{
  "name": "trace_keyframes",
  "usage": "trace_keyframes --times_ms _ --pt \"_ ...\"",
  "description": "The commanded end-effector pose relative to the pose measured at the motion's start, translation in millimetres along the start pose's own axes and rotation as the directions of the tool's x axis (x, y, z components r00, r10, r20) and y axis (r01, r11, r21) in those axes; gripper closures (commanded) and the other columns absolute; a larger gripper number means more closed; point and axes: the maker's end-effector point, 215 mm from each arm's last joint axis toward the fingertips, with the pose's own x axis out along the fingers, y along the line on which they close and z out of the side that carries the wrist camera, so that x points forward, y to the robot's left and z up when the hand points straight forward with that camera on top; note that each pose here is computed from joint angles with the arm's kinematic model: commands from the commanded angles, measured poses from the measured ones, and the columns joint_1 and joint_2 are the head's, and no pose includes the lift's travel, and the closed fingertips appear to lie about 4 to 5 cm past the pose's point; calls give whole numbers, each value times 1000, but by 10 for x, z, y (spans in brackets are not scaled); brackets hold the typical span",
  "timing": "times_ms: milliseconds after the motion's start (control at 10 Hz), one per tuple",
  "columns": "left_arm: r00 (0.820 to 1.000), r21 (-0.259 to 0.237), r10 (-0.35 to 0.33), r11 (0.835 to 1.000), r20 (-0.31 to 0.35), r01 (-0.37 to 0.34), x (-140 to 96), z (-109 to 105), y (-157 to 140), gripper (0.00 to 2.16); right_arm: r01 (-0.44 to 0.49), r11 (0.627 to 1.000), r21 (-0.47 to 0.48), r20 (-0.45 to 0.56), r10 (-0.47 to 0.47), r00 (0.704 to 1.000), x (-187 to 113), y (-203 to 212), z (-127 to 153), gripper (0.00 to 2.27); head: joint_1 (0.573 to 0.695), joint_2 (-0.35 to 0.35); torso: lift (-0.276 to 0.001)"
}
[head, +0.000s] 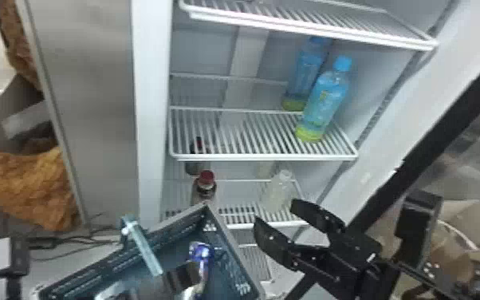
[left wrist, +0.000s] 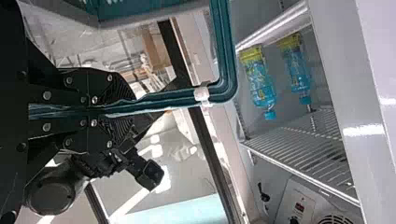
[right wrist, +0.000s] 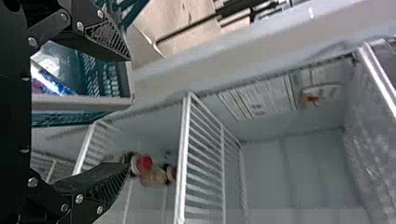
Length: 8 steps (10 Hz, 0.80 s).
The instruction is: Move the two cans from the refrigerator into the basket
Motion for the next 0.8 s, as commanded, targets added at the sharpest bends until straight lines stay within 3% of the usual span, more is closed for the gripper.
trace_keyframes --times_ms 0,400,700 --pt "1000 0 0 1000 -1 0 2 -3 0 1202 38 999 -16 46 -37 998 -101 -147 38 271 695 -322 -35" --pt "1000 -6 -5 1000 -10 5 25 -41 -10 1202 86 996 -25 132 -82 988 -320 -342 62 272 695 -350 -35" --pt "1000 -9 -6 1000 -11 6 31 -54 -11 1202 158 987 -32 132 -152 979 -507 -516 -35 272 695 -350 -35"
